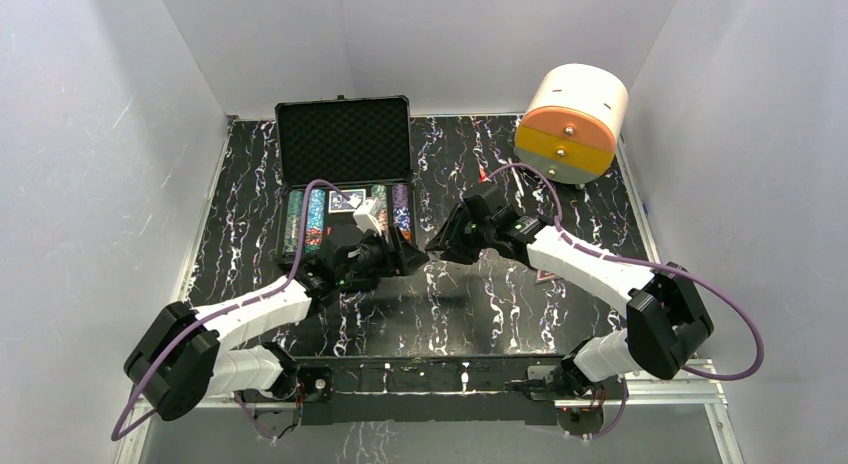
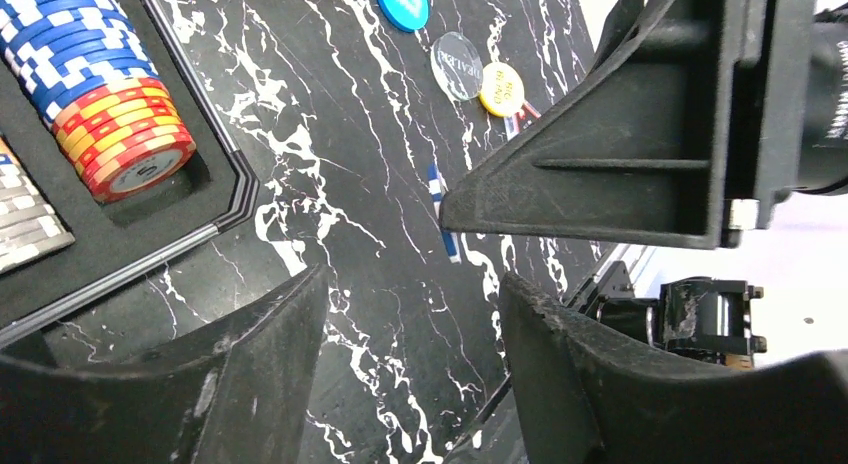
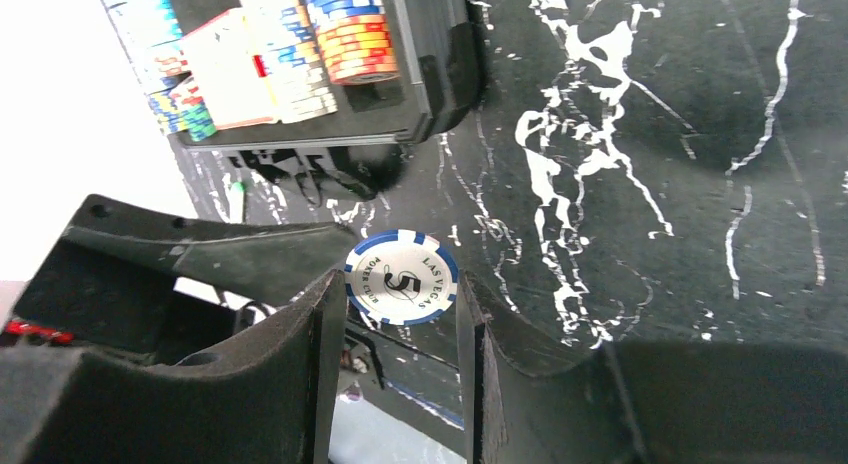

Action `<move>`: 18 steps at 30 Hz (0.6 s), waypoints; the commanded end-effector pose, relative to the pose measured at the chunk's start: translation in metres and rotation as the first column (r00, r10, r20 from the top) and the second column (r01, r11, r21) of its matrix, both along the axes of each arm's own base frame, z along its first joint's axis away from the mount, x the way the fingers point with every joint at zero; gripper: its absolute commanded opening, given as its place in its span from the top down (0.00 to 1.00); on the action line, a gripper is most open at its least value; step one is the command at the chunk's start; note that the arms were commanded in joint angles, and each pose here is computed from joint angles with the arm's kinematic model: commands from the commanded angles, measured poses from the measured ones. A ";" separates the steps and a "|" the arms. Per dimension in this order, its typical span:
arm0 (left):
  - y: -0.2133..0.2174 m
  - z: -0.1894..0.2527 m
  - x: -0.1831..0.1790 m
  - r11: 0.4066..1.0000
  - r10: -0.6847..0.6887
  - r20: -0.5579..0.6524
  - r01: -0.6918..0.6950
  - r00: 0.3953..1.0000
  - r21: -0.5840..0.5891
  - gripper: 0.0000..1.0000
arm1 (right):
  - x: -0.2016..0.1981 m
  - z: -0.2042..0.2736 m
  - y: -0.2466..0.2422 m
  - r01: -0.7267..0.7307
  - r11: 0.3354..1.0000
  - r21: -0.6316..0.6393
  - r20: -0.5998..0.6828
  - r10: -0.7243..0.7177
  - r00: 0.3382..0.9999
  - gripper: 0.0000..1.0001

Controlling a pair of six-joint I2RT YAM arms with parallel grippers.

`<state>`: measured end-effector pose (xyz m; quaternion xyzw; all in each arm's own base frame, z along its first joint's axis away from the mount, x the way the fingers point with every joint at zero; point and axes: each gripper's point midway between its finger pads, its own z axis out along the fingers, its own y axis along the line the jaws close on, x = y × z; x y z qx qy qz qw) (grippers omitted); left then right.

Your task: Pack up texas hold em set

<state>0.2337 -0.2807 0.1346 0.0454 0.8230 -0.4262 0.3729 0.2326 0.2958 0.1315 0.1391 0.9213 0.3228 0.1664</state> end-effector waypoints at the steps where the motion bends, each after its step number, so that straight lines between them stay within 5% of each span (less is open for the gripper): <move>1: -0.012 0.022 0.009 0.997 -0.009 0.039 0.011 0.999 -0.071 0.44 | 0.004 0.031 0.020 -0.006 0.989 0.145 0.025 0.002 1.000 0.62; 4: -0.015 0.023 0.010 0.997 -0.009 0.035 0.012 0.999 -0.083 0.56 | 0.003 0.033 0.023 -0.007 0.987 0.161 0.022 0.004 1.000 0.62; 18: -0.015 0.030 0.024 0.987 0.070 0.052 -0.062 0.996 -0.146 0.70 | -0.002 0.029 0.029 -0.019 0.981 0.193 -0.020 0.023 1.000 0.62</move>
